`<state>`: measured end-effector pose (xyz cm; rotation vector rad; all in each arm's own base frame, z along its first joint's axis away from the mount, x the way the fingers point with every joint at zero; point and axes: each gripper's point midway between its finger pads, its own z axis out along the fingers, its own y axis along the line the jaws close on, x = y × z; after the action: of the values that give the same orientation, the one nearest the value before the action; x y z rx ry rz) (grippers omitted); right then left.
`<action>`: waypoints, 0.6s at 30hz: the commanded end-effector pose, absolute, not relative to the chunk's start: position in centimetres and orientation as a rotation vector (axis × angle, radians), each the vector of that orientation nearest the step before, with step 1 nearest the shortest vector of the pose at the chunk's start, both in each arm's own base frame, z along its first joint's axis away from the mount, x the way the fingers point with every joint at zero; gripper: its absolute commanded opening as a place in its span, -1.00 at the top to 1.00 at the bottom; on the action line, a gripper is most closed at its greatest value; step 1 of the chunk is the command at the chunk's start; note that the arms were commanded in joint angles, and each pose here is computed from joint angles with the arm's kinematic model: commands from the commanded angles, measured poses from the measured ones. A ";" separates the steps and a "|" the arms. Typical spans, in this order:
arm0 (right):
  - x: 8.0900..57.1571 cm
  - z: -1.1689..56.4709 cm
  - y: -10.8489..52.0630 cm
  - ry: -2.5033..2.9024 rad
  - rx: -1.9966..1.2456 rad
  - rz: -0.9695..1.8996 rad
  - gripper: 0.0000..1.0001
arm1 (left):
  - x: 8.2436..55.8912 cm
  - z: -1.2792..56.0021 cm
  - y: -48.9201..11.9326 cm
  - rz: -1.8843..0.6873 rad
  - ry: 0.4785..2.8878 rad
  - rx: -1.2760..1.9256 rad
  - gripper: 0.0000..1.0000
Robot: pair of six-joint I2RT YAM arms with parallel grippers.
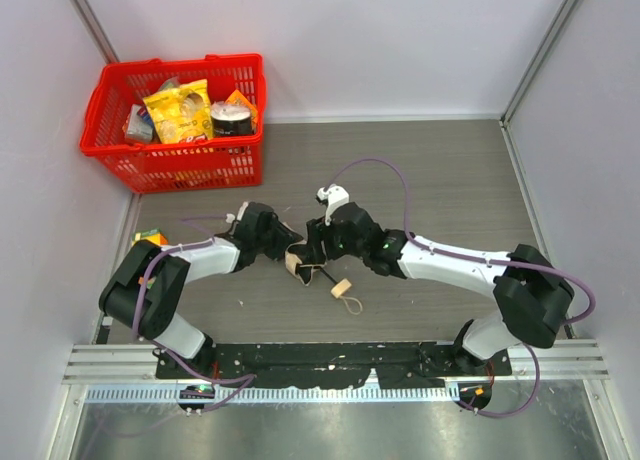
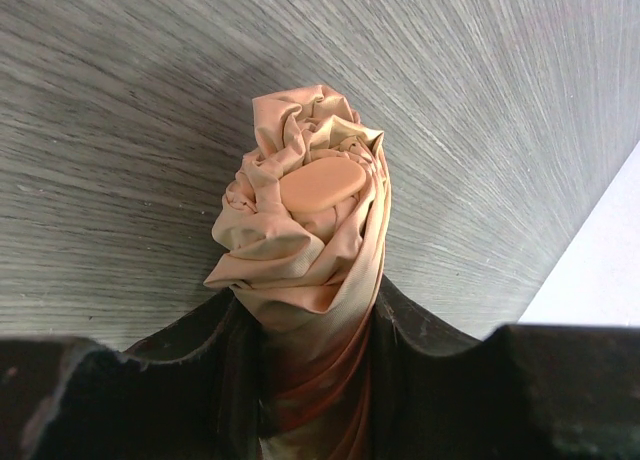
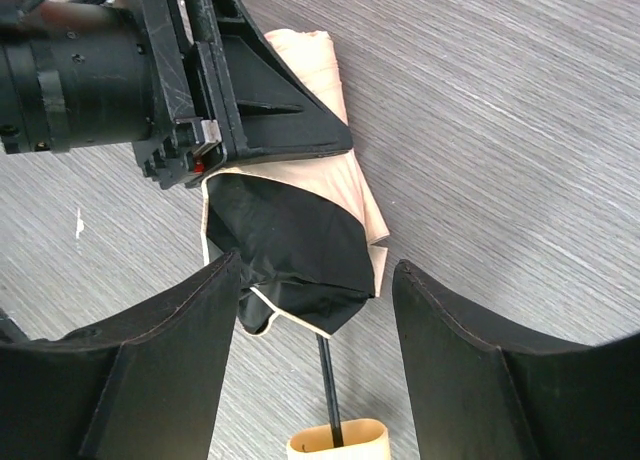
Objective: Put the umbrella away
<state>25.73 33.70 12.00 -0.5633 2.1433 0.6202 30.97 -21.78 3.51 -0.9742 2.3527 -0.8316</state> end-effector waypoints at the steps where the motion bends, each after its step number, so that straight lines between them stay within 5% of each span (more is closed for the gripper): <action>1: 25.0 14.6 34.8 2.111 -0.524 0.743 -0.34 | 32.5 6.2 -23.0 -0.925 2.288 -1.005 1.00; 18: 20.9 17.8 32.9 1.932 -0.667 0.781 -0.35 | 36.5 16.9 -23.7 -1.234 2.007 -1.223 1.00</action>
<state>20.46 33.32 15.60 -0.6315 2.0336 0.8064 33.82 -22.51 9.06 -1.2019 2.1988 -0.9753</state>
